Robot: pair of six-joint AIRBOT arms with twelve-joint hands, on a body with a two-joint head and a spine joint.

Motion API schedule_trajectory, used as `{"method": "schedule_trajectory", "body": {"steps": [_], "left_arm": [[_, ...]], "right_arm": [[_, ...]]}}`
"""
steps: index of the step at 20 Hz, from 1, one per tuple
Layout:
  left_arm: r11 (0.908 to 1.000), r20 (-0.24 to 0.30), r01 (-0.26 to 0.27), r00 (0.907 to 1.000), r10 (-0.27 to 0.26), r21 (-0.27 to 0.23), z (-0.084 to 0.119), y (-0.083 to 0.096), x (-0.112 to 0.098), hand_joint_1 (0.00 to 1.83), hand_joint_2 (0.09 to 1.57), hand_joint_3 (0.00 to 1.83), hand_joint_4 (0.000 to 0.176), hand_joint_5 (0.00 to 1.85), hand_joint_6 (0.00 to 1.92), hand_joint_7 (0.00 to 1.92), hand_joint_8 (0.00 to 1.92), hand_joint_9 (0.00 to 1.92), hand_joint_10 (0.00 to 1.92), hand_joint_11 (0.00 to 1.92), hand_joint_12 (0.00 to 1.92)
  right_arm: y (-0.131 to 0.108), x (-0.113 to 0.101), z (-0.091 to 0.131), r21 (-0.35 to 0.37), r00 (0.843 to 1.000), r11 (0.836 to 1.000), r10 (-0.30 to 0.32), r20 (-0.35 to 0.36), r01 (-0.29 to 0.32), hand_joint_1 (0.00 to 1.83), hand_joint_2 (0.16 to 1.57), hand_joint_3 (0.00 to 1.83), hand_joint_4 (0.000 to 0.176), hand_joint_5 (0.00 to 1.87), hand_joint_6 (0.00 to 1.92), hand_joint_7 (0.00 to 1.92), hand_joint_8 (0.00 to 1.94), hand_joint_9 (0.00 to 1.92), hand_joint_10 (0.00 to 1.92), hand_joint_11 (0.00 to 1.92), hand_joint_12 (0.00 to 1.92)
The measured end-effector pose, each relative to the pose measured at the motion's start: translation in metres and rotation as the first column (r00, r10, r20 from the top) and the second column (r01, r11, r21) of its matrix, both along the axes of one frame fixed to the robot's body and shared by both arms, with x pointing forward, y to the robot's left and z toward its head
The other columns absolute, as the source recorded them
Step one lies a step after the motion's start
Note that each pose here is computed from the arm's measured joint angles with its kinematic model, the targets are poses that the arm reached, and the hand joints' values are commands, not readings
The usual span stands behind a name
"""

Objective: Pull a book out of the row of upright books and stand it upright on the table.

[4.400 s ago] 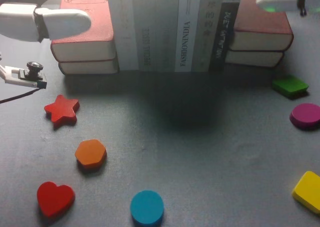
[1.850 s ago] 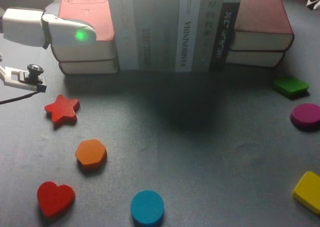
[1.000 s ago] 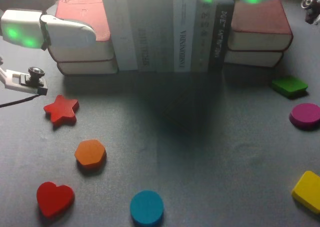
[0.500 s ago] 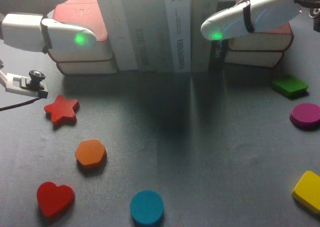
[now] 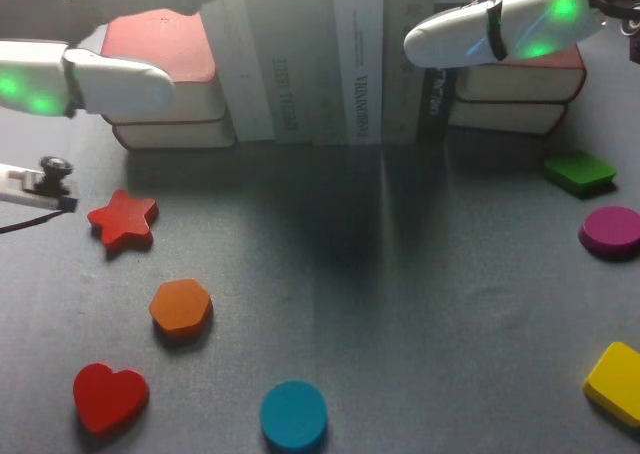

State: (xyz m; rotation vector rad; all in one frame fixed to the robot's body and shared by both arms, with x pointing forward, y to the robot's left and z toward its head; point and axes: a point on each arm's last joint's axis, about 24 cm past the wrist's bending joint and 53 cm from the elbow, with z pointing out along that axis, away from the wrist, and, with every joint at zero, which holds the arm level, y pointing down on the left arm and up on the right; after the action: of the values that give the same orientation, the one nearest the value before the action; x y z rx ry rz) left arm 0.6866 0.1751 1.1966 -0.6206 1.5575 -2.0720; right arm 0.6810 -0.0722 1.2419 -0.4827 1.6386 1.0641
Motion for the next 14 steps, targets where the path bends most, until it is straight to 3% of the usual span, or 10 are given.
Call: {"method": "schedule_trajectory", "body": {"steps": [1, 2, 3, 4, 5, 6, 9, 11, 12, 14], "left_arm": [[0.9999, -0.002, -0.013, 0.9999, 0.013, -0.001, 0.003, 0.007, 0.000, 1.01, 0.89, 0.00, 0.079, 0.42, 0.00, 0.33, 0.00, 0.38, 0.00, 0.00, 1.02], [0.9998, -0.002, -0.020, 0.9998, 0.020, -0.007, 0.005, 0.010, 0.000, 1.01, 0.89, 0.00, 0.079, 0.42, 0.00, 0.33, 0.00, 0.38, 0.00, 0.00, 1.02], [0.9995, -0.005, -0.026, 0.9997, 0.025, -0.018, 0.007, 0.014, -0.002, 0.95, 0.91, 0.00, 0.089, 0.45, 0.01, 0.36, 0.01, 0.40, 0.01, 0.00, 1.08], [0.9995, -0.009, -0.027, 0.9996, 0.026, -0.017, 0.007, 0.016, -0.004, 0.93, 0.92, 0.00, 0.101, 0.45, 0.02, 0.38, 0.01, 0.42, 0.01, 0.00, 1.13], [0.9996, -0.012, -0.025, 0.9996, 0.025, -0.013, 0.005, 0.018, -0.006, 0.92, 0.93, 0.01, 0.090, 0.45, 0.01, 0.38, 0.01, 0.42, 0.01, 0.00, 1.15], [0.9995, -0.023, -0.029, 0.9993, 0.029, -0.016, 0.003, 0.019, -0.007, 0.90, 0.93, 0.01, 0.094, 0.45, 0.01, 0.39, 0.01, 0.42, 0.01, 0.00, 1.19], [0.9993, -0.023, -0.028, 0.9994, 0.028, -0.022, 0.005, 0.021, -0.010, 0.94, 0.95, 0.01, 0.098, 0.46, 0.01, 0.35, 0.00, 0.37, 0.00, 0.00, 1.13], [0.9989, -0.022, -0.037, 0.9991, 0.036, -0.031, 0.007, 0.024, -0.009, 0.96, 0.95, 0.00, 0.114, 0.45, 0.01, 0.33, 0.00, 0.36, 0.01, 0.00, 1.10], [0.9987, -0.022, -0.038, 0.9990, 0.037, -0.033, 0.007, 0.025, -0.009, 0.96, 0.95, 0.00, 0.112, 0.45, 0.01, 0.34, 0.01, 0.38, 0.02, 0.00, 1.11], [0.9987, -0.022, -0.038, 0.9990, 0.038, -0.033, 0.007, 0.025, -0.009, 0.93, 0.96, 0.01, 0.098, 0.43, 0.00, 0.33, 0.00, 0.37, 0.01, 0.00, 1.12]], "right_arm": [[0.001, -0.001, 0.001, 0.008, 1.000, 1.000, 0.004, -0.004, -0.004, 0.06, 1.39, 0.00, 0.071, 0.19, 0.27, 0.00, 0.00, 0.00, 0.00, 0.00, 0.02], [0.001, -0.002, 0.001, 0.008, 1.000, 1.000, 0.006, -0.002, -0.006, 0.06, 1.39, 0.00, 0.071, 0.19, 0.27, 0.00, 0.00, 0.00, 0.00, 0.00, 0.02], [0.001, -0.003, 0.001, 0.007, 1.000, 1.000, 0.007, -0.002, -0.007, 0.07, 1.32, 0.00, 0.087, 0.27, 0.07, 0.00, 0.00, 0.00, 0.00, 0.00, 0.00], [-0.001, -0.003, 0.001, 0.002, 1.000, 1.000, 0.004, 0.000, -0.004, 0.02, 1.31, 0.00, 0.124, 0.25, 0.04, 0.00, 0.00, 0.00, 0.00, 0.00, 0.00], [-0.003, -0.002, 0.001, 0.000, 1.000, 1.000, 0.001, 0.002, -0.001, 0.00, 1.37, 0.02, 0.103, 0.23, 0.03, 0.00, 0.00, 0.00, 0.00, 0.00, 0.00], [-0.003, -0.002, 0.000, -0.004, 1.000, 1.000, -0.001, 0.002, 0.001, 0.03, 1.37, 0.01, 0.104, 0.23, 0.02, 0.00, 0.00, 0.00, 0.00, 0.00, 0.00], [-0.003, -0.003, 0.000, -0.006, 1.000, 1.000, -0.002, 0.001, 0.002, 0.00, 1.23, 0.00, 0.121, 0.24, 0.02, 0.00, 0.00, 0.00, 0.00, 0.00, 0.00], [-0.005, -0.003, 0.000, -0.007, 1.000, 1.000, -0.005, 0.002, 0.005, 0.04, 1.24, 0.01, 0.163, 0.30, 0.02, 0.00, 0.00, 0.00, 0.00, 0.00, 0.00], [-0.005, -0.004, 0.001, -0.006, 1.000, 1.000, -0.005, 0.001, 0.005, 0.06, 1.27, 0.02, 0.136, 0.31, 0.02, 0.00, 0.00, 0.00, 0.00, 0.00, 0.00], [-0.006, -0.006, 0.002, -0.003, 1.000, 1.000, -0.002, 0.001, 0.002, 0.00, 1.20, 0.00, 0.150, 0.28, 0.00, 0.00, 0.00, 0.00, 0.00, 0.00, 0.00]]}}
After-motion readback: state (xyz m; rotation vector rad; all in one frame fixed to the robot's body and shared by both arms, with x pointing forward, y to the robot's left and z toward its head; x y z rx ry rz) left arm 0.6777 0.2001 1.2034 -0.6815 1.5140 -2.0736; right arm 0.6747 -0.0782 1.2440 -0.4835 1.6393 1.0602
